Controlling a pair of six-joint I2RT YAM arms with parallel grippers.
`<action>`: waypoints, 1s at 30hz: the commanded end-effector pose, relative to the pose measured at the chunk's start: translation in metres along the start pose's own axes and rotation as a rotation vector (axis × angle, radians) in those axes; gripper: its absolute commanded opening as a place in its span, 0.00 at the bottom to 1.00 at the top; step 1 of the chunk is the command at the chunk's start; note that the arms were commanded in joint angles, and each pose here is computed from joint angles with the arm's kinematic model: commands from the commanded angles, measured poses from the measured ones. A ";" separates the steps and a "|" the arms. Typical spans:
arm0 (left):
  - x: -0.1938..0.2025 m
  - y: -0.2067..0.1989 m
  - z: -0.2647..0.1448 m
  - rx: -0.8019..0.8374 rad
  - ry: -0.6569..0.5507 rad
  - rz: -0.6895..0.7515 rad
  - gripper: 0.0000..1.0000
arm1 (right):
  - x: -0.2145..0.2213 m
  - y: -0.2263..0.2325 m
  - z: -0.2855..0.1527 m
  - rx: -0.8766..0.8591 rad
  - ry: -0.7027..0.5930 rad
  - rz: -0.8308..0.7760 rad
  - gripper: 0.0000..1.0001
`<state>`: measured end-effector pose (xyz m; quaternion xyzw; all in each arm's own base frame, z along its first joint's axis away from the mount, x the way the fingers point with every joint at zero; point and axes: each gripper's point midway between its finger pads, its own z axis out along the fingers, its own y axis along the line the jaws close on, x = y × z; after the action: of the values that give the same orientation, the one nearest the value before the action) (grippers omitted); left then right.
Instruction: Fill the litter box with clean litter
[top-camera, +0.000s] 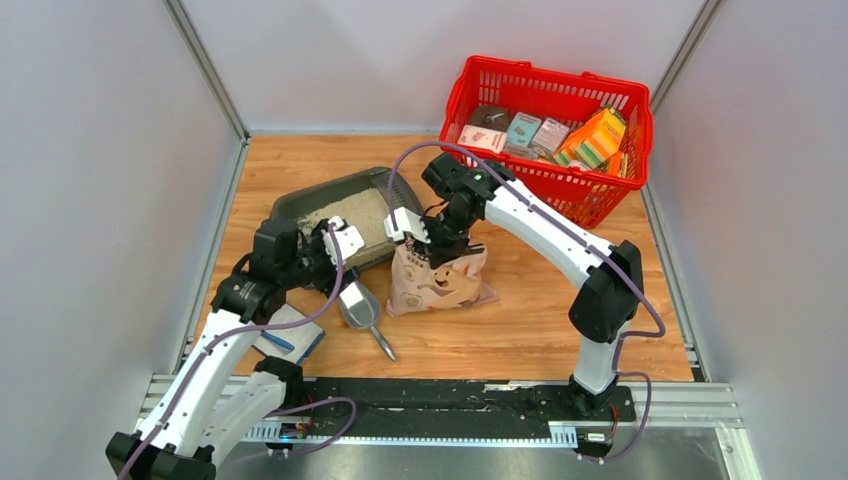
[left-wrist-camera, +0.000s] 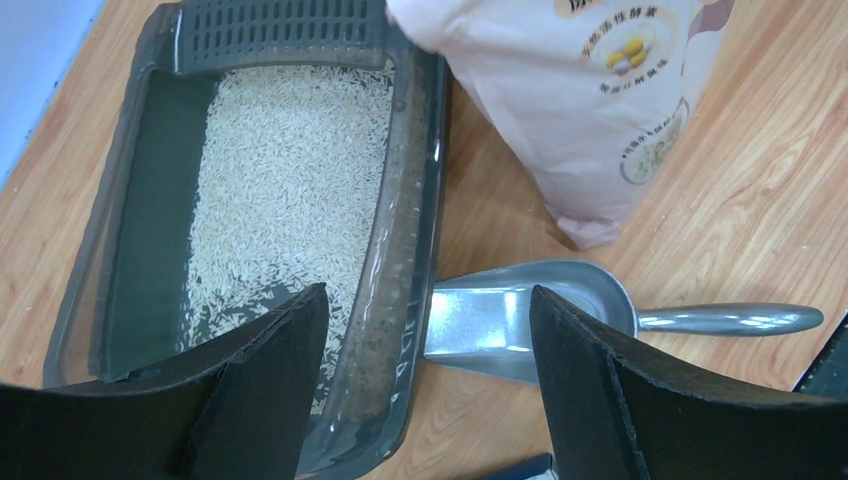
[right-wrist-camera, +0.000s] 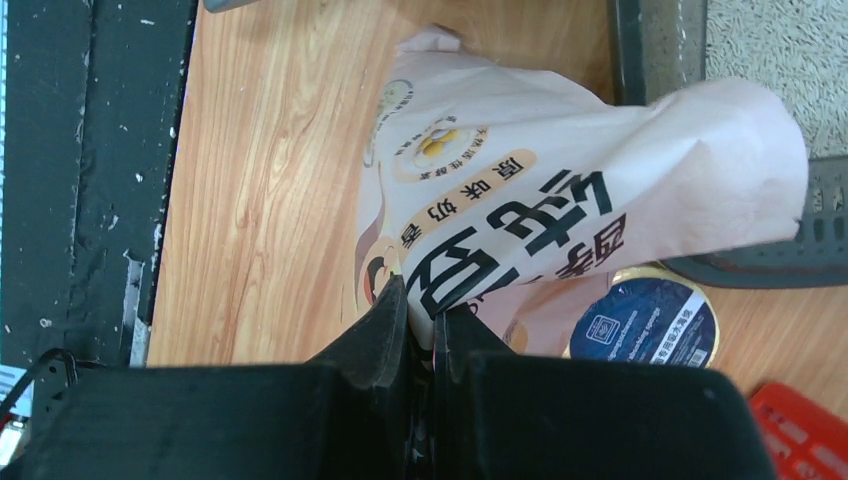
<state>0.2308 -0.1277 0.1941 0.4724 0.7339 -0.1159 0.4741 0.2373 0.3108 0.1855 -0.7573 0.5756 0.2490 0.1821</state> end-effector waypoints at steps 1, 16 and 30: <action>-0.015 -0.013 0.001 0.068 -0.092 0.035 0.81 | -0.056 0.007 -0.029 0.003 -0.159 -0.188 0.04; -0.114 -0.037 0.052 0.372 -0.360 0.365 0.87 | 0.011 0.015 -0.123 0.446 -0.168 0.186 0.81; -0.065 -0.082 0.085 0.711 -0.143 0.320 0.56 | 0.042 -0.007 -0.131 0.520 -0.185 0.386 0.83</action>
<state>0.2406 -0.2636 0.1753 0.6967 0.5495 -0.2989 0.3511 0.2637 0.1946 0.2603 -0.5436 0.7394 0.1809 0.3537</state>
